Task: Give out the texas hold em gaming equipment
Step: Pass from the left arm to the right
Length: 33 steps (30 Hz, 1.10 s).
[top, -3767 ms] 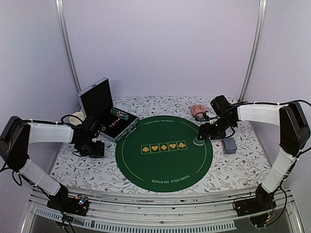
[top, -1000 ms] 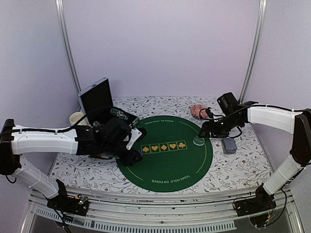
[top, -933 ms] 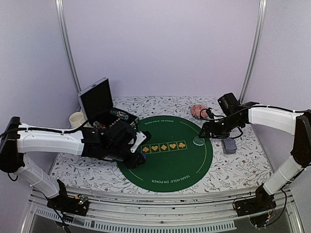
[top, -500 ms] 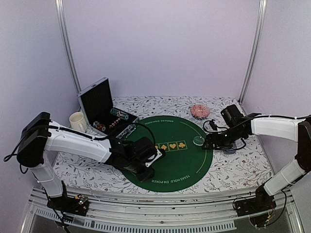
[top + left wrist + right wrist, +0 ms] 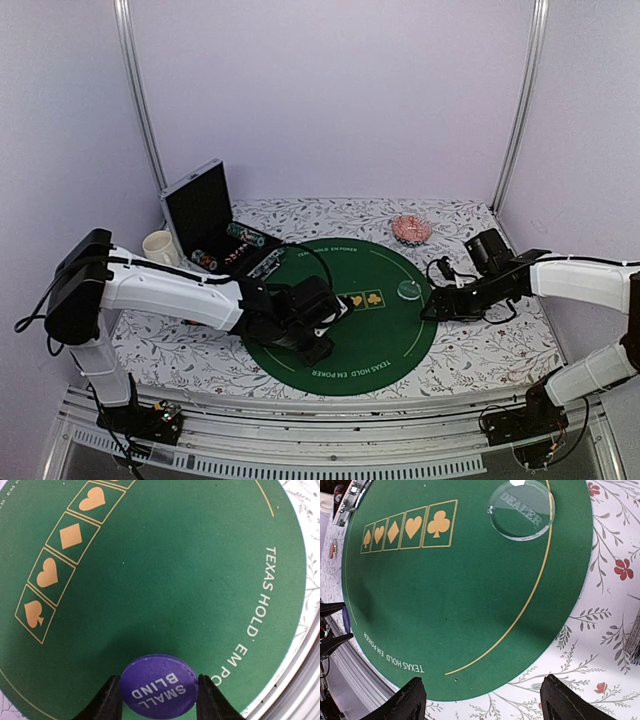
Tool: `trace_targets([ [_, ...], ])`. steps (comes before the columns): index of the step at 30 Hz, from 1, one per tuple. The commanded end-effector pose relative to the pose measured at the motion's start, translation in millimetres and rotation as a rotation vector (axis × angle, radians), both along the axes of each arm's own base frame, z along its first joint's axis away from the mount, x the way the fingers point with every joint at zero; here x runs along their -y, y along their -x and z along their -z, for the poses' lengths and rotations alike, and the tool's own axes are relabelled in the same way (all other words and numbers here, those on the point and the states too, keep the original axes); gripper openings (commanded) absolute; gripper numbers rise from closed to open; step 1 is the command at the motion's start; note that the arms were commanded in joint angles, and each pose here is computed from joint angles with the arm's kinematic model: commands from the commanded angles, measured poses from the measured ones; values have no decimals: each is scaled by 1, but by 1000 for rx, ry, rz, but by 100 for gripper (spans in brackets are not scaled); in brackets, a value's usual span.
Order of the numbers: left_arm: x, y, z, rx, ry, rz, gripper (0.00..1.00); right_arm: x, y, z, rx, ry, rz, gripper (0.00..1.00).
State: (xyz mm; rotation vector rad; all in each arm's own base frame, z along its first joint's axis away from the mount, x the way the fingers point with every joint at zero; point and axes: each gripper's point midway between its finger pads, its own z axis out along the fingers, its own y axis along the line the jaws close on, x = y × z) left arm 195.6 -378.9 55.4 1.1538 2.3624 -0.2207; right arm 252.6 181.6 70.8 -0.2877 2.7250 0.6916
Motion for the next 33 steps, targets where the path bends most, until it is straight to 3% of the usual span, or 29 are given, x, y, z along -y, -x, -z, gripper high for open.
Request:
trace_targets([
  [1, -3, 3, -3, 31, -18, -32, 40, -14, 5, -25, 45, -108, -46, 82],
  [4, -1, 5, -13, 47, 8, -48, 40, -33, 16, -44, 44, -239, -129, 85],
  [15, 6, 17, -27, 36, 85, -138, 40, -58, 45, -83, 54, -467, -254, 87],
  [26, 14, 17, -23, 35, 97, -145, 39, -57, 46, -87, 55, -480, -228, 87],
  [33, 32, 16, -24, 50, 117, -69, 40, -55, 39, -80, 46, -459, -184, 87],
])
